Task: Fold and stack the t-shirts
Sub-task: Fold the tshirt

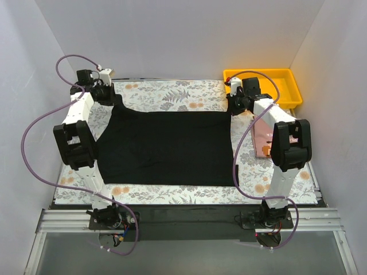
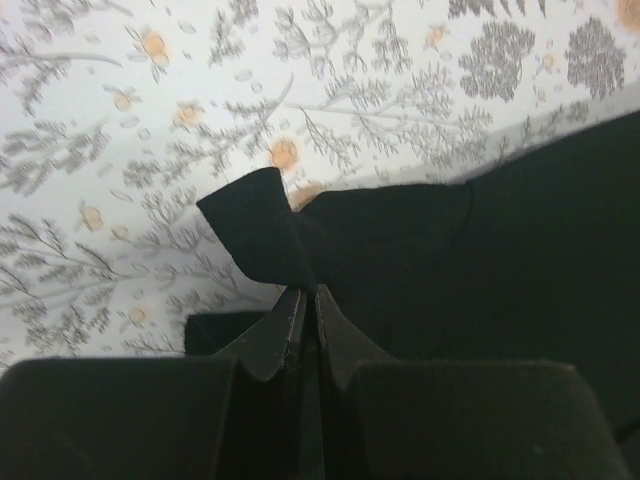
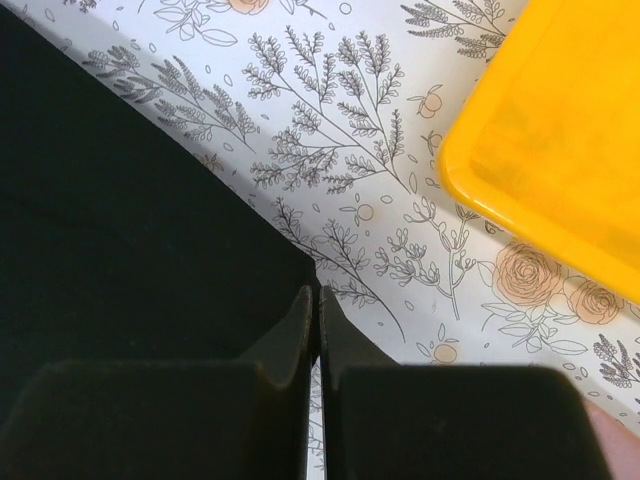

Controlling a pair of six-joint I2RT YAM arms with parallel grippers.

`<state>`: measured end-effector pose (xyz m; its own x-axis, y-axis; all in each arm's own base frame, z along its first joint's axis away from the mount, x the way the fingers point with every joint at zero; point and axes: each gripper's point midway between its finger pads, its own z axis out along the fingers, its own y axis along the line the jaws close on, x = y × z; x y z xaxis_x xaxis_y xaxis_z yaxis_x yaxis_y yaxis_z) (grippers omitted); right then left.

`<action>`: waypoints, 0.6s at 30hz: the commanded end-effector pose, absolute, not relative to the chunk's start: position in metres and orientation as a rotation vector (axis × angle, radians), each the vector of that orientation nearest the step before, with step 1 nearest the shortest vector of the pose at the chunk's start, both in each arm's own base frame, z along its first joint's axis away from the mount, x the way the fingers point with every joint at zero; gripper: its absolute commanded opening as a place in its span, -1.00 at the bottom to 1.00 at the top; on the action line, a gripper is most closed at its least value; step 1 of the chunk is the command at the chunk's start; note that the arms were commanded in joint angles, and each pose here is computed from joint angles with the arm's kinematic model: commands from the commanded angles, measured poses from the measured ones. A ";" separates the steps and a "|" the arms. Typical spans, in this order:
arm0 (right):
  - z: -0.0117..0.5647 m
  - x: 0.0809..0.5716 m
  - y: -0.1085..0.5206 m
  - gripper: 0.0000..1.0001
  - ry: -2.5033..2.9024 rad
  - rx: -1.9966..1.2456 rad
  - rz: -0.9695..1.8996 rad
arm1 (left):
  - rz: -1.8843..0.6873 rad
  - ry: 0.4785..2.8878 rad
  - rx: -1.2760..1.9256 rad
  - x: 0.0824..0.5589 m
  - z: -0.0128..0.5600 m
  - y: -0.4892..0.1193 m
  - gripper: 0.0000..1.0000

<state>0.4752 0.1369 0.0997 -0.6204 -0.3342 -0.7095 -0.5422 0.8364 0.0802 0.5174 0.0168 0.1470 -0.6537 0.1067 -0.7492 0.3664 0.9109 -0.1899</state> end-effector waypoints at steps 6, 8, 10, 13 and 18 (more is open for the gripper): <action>0.125 0.445 0.135 -0.97 2.220 -0.768 0.429 | -0.353 2.214 0.429 0.468 0.183 0.013 -1.00; 0.124 0.437 0.135 -0.97 2.225 -0.783 0.438 | -0.335 2.220 0.444 0.452 0.183 0.013 -1.00; 0.123 0.428 0.134 -0.97 2.229 -0.802 0.449 | -0.318 2.229 0.454 0.436 0.183 0.012 -1.00; 0.119 0.414 0.133 -0.97 2.239 -0.832 0.461 | -0.272 2.217 0.482 0.419 0.189 0.013 -1.00; 0.114 0.393 0.129 -0.97 2.244 -0.886 0.456 | -0.234 2.246 0.473 0.393 0.184 0.017 -1.00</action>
<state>0.4053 0.1315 0.1041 -0.5809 -0.4386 -0.6857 -0.6679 0.7383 0.0936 0.4062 0.0092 0.1757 -0.6175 0.2287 -0.7526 0.4163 0.9068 -0.0659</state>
